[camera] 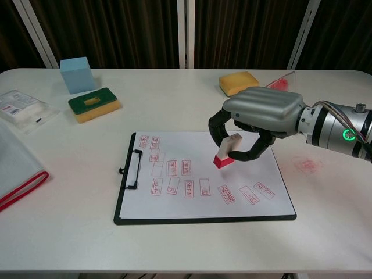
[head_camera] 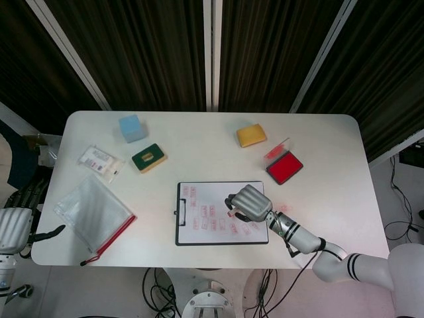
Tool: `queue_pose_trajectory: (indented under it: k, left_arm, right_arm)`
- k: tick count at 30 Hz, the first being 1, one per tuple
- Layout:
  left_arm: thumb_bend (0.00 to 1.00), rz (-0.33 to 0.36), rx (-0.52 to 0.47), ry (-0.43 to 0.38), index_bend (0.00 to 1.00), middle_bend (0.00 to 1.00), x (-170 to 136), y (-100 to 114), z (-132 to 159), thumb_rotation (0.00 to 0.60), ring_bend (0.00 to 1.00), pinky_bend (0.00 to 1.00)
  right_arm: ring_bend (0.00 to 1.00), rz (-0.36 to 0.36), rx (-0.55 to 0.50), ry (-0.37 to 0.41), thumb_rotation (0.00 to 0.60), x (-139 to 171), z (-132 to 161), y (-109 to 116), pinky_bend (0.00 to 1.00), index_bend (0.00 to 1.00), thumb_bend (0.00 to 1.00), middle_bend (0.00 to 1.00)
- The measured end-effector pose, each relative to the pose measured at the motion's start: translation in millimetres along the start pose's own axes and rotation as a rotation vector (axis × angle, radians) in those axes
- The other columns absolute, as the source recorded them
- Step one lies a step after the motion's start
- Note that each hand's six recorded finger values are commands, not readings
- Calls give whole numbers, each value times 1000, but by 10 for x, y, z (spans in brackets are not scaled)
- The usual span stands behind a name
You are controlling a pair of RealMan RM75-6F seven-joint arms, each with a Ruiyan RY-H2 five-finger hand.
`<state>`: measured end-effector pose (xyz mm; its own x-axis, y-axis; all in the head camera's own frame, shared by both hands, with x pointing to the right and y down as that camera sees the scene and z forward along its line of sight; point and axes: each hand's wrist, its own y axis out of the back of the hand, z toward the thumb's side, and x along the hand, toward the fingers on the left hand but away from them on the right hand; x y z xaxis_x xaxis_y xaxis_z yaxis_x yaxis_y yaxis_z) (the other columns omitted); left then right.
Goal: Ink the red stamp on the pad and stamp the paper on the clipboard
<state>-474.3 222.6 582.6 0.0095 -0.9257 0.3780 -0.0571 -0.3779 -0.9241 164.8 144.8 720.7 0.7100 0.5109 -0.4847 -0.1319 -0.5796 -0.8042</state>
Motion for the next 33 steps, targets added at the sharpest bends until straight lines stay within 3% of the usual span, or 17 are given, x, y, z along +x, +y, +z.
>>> queue_pose_trajectory:
  k: [9, 21, 33]
  left_arm:
    - [90, -1, -10, -4, 45, 56, -1, -20, -19, 429, 99, 179]
    - [91, 3, -19, -2, 44, 56, -35, -11, -72, 429, 99, 179]
    - [91, 1, -21, 0, 45, 56, -43, -24, -100, 427, 99, 179]
  right_arm:
    - [878, -23, 64, -78, 600, 9, 193, -25, 1000, 760, 366, 645]
    - [878, -4, 19, -171, 600, -67, 444, -162, 1000, 759, 365, 648]
    - [878, -23, -2, -230, 600, -109, 450, -256, 1000, 759, 365, 650]
